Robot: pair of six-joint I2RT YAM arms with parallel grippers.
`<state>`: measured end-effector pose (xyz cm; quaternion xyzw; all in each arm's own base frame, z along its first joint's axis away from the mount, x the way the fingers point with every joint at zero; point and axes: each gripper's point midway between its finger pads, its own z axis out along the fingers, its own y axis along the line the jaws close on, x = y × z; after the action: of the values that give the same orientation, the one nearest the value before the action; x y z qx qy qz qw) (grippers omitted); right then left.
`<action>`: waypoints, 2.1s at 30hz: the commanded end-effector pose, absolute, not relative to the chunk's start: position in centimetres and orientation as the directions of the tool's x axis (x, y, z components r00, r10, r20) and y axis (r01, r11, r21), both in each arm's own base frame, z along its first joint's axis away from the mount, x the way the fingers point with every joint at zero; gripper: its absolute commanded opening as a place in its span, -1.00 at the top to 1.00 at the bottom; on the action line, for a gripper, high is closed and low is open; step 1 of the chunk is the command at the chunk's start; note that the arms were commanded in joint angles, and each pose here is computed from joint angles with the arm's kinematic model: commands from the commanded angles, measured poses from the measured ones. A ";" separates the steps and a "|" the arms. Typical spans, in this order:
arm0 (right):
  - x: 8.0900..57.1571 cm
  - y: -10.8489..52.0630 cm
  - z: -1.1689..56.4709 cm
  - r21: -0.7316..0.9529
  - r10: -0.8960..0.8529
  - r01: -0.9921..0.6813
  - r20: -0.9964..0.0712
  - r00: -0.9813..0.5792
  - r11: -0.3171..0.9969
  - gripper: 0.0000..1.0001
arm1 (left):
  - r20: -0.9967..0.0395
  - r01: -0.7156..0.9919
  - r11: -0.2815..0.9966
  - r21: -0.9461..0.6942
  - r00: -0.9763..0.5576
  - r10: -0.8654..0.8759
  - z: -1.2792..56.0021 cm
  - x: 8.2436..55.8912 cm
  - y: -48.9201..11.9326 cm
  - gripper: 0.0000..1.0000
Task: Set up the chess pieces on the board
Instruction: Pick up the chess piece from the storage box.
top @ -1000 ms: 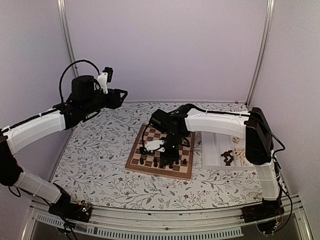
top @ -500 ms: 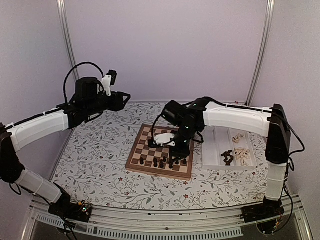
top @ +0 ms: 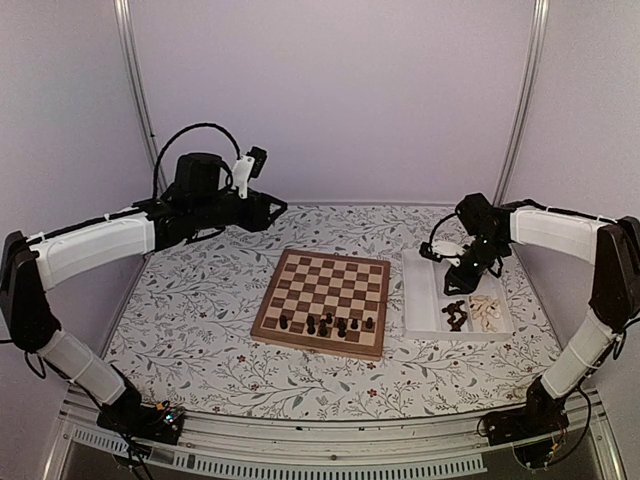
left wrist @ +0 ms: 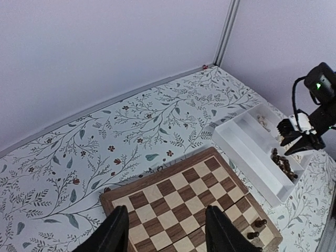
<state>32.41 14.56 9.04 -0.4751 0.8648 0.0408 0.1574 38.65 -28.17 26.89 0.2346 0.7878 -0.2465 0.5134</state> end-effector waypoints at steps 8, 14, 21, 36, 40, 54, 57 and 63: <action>32.9 10.9 5.3 -0.138 -0.822 -0.822 -0.256 -0.508 0.552 0.48 | -0.903 0.717 0.689 -0.104 -0.359 0.237 25.1 37.0 -31.8 -0.02; 33.3 11.1 3.7 -0.121 -0.837 -0.840 -0.239 -0.492 0.529 0.42 | -0.899 0.723 0.683 -0.108 -0.364 0.244 24.7 37.0 -32.0 -0.01; 32.6 10.9 1.1 -0.083 -0.852 -0.856 -0.187 -0.489 0.510 0.41 | -0.893 0.735 0.668 -0.118 -0.373 0.252 24.1 36.9 -32.4 -0.01; 31.9 11.9 2.2 -0.038 -0.816 -0.843 -0.279 -0.506 0.536 0.91 | -0.900 0.795 0.583 -0.165 -0.364 0.242 25.0 34.9 -36.7 0.01; 32.5 12.9 5.1 -0.031 -0.761 -0.829 -0.417 -0.496 0.558 0.95 | -0.894 0.804 0.538 -0.254 -0.408 0.186 25.0 33.7 -40.1 0.02; 31.4 14.5 10.6 -0.070 -0.687 -0.835 -0.608 -0.397 0.545 0.95 | -0.811 0.767 0.398 -0.503 -0.578 0.089 18.8 33.0 -54.8 0.13; 31.0 14.7 10.5 -0.059 -0.682 -0.841 -0.617 -0.393 0.537 0.96 | -0.789 0.760 0.364 -0.539 -0.607 0.098 17.3 32.4 -57.4 0.16; 30.8 15.1 11.4 -0.062 -0.670 -0.848 -0.644 -0.368 0.526 0.95 | -0.759 0.756 0.308 -0.578 -0.636 0.137 15.6 31.0 -61.2 0.16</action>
<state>30.86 14.44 9.87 -0.4637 0.8291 0.1269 0.2855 32.64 -58.67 14.69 0.2905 0.7642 -0.4760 0.3240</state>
